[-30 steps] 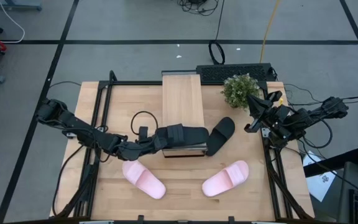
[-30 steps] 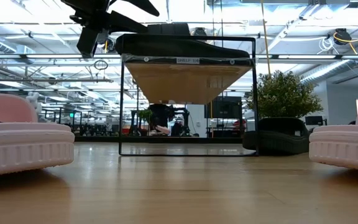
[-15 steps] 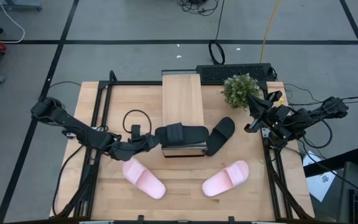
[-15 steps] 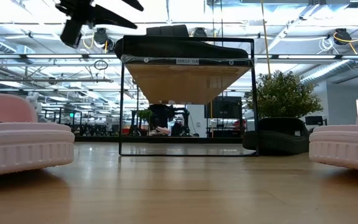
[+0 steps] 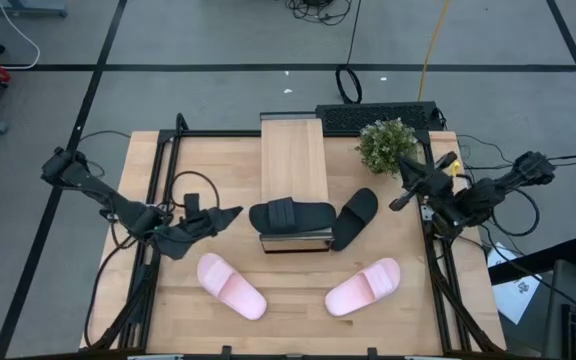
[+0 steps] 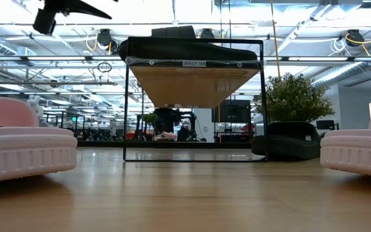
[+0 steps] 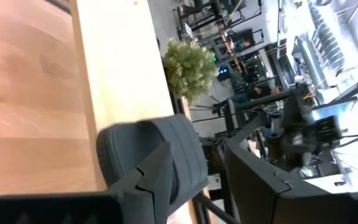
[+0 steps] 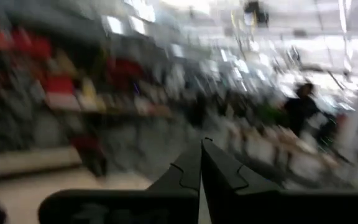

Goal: Pick and place slides into the shelf
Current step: Put the black slide on the shelf

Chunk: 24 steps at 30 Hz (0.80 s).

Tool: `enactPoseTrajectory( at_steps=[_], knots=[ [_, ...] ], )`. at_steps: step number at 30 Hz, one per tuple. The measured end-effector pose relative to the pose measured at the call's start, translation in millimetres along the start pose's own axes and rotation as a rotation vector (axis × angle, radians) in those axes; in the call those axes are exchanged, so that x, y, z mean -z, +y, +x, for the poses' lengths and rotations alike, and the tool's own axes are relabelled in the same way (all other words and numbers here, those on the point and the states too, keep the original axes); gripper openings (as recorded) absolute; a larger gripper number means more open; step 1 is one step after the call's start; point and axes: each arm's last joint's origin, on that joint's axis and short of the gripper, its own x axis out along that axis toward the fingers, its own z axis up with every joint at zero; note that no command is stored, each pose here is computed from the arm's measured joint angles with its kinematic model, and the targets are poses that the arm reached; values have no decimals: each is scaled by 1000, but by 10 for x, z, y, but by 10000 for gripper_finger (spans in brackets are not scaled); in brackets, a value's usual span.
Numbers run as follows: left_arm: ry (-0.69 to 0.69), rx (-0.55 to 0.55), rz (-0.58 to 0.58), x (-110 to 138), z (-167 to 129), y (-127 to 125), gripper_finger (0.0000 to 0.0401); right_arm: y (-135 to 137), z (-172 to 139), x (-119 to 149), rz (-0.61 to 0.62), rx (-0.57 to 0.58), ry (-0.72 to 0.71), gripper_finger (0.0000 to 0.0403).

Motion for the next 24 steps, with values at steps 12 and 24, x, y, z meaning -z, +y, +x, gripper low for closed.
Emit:
enactPoseTrajectory(
  at_steps=[12, 24],
  knots=[
    [-13, -27, 40, -121, -60, 35, 140, 151, -498, 12, 320, -204, 121, 2],
    [-8, -31, 63, -113, -65, 45, 140, 348, -750, 786, 489, -298, 137, 2]
  ],
)
